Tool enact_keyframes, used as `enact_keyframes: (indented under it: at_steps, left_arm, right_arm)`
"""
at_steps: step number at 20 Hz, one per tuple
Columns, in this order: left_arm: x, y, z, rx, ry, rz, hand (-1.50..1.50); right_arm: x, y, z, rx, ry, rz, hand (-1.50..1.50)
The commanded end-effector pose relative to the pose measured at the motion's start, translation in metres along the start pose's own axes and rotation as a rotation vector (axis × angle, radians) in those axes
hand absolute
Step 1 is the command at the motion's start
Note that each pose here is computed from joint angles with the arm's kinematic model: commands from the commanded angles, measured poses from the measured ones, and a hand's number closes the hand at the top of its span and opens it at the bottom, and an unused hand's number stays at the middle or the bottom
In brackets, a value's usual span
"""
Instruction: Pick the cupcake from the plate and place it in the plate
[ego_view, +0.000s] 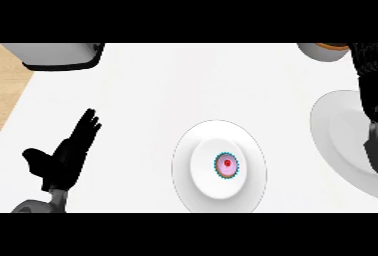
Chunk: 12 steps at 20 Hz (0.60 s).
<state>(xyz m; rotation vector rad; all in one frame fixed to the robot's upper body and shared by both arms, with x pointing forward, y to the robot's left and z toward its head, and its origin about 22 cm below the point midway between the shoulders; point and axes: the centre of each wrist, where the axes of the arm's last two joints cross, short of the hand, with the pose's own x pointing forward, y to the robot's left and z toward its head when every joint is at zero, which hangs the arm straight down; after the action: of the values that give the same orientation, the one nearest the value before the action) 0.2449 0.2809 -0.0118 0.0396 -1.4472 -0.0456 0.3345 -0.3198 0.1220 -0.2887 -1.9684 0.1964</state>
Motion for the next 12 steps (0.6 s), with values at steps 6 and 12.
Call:
enact_keyframes:
  at_steps: [6, 12]
  left_arm:
    - [0.043, 0.021, -0.028, 0.126, -0.019, -0.138, 0.0]
    - [0.031, 0.022, -0.019, 0.094, 0.024, -0.099, 0.0]
  right_arm:
    - [-0.039, 0.083, 0.071, 0.2, 0.162, -0.352, 1.5]
    - [-0.076, 0.097, 0.154, -0.164, 0.116, -0.075, -1.5]
